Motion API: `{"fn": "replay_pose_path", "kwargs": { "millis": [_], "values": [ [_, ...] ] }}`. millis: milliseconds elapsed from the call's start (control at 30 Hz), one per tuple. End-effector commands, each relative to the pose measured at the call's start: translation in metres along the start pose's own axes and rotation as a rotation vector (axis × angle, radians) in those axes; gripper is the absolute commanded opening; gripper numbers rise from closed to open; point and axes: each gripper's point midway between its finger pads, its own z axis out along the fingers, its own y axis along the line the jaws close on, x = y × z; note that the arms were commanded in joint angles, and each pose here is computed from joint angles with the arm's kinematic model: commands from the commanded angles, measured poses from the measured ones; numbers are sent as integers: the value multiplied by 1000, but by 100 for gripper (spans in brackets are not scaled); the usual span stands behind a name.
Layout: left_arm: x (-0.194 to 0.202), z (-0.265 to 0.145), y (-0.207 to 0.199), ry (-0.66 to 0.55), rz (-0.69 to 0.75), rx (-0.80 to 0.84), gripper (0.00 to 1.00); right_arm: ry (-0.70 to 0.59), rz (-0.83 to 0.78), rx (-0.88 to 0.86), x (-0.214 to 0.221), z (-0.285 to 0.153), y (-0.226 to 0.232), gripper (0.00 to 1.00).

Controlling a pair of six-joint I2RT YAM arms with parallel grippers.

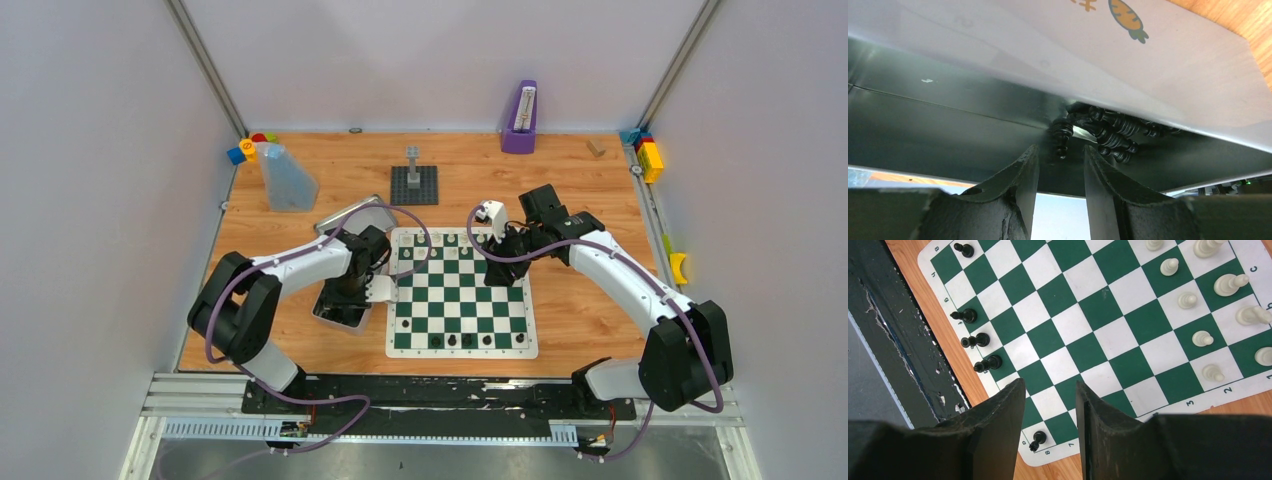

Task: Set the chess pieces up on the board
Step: Pick up the chess piece from the storage box.

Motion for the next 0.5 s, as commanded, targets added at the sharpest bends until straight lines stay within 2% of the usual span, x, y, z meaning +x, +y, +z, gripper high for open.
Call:
{"fn": "replay_pose_path", "kwargs": {
  "millis": [0,233,467],
  "values": [
    [1,7,1,16,40,-10,45,-34,-18,-13,-8,1,0,42],
    [-2,8,6,12,38,-31,41,-29,-13,-14,-5,2,0,41],
    [-4,2,9,-10,13,-46,28,-26,-12,-18,-4,3,0,39]
  ]
}}
